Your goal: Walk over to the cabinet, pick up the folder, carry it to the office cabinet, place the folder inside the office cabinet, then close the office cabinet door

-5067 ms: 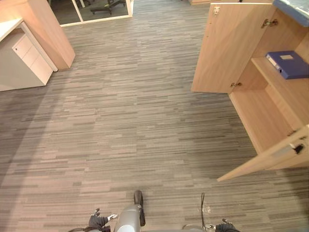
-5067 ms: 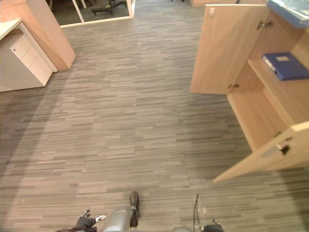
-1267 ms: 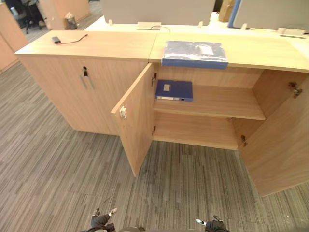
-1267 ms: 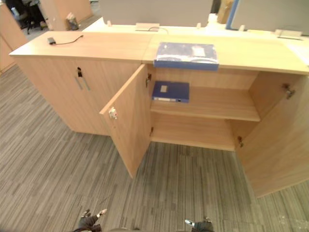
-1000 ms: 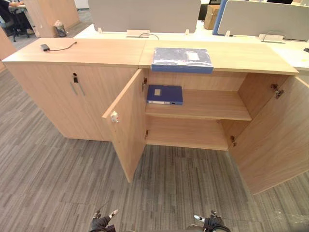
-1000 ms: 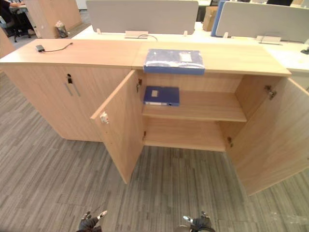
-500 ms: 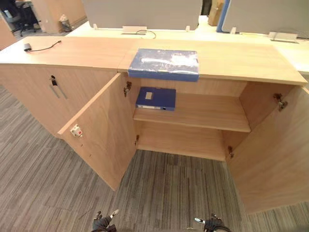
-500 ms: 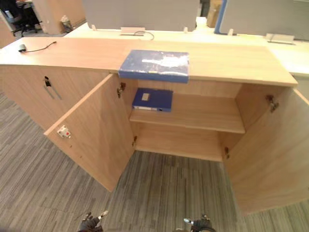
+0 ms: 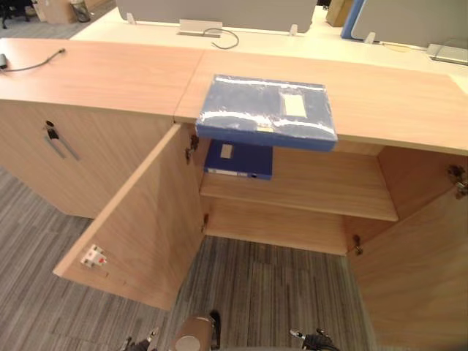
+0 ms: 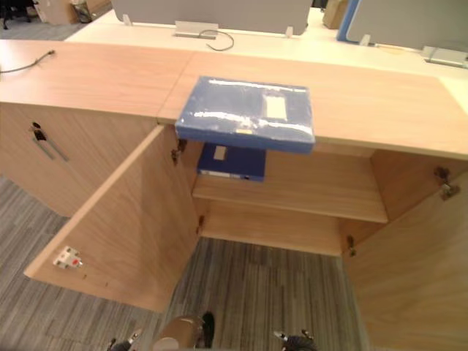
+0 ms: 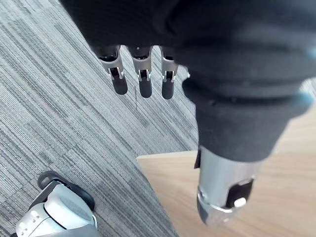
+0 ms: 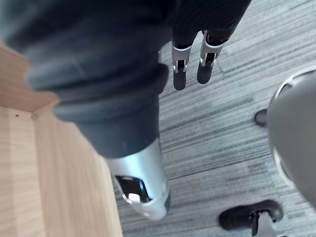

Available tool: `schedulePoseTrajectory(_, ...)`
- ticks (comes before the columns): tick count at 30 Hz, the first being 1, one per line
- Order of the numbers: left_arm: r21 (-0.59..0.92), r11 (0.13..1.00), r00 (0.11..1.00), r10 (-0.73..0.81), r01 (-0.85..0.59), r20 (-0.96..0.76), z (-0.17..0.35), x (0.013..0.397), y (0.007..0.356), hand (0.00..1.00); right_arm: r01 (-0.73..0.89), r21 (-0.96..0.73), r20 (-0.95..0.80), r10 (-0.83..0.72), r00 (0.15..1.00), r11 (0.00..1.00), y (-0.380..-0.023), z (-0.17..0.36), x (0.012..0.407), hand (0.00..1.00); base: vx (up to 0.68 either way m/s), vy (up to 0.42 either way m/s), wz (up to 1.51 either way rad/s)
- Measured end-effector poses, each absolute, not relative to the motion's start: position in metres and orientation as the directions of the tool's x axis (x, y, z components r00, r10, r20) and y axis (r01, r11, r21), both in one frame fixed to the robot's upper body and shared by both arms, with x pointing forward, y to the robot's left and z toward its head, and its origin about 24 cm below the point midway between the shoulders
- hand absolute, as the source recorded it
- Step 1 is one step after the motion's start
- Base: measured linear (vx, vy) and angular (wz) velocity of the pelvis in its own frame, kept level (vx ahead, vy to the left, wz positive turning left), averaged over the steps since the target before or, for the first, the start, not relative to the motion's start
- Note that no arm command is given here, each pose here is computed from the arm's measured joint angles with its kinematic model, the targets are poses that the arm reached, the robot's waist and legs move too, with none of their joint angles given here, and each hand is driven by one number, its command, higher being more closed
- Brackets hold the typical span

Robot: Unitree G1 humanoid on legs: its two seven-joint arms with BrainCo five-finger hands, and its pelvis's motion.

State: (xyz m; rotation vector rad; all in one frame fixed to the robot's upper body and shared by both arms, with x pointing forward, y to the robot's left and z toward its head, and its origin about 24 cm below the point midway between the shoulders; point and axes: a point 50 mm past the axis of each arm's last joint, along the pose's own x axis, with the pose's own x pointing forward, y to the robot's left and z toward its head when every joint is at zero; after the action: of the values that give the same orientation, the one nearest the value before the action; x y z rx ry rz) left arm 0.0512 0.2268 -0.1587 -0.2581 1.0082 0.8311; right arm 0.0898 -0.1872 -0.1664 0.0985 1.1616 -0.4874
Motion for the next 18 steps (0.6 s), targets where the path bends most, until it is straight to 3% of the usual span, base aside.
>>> schedulePoseTrajectory(3,0.200,0.665,0.219,0.490,-0.719,-0.844,-0.161,0.033,0.226,0.00,0.412,-0.157,-0.902,-0.300,0.312,0.898,-0.185,-0.167,0.089,0.00,0.17,0.059,-0.35)
schedulePoseTrajectory(11,0.189,0.737,0.268,0.454,-0.649,-0.850,-0.162,0.040,0.218,0.00,0.406,-0.190,-0.890,-0.331,0.314,0.894,-0.205,-0.164,0.088,0.00,0.06,0.032,-0.14)
schedulePoseTrajectory(14,0.186,0.765,0.294,0.443,-0.616,-0.847,-0.162,0.044,0.215,0.00,0.404,-0.184,-0.869,-0.340,0.360,0.896,-0.207,-0.160,0.097,0.00,0.04,0.036,0.12)
schedulePoseTrajectory(18,0.214,0.781,0.290,0.450,-0.587,-0.845,-0.162,0.041,0.214,0.00,0.473,-0.148,-0.865,-0.346,0.364,0.868,-0.208,-0.159,0.100,0.00,0.04,-0.108,0.25)
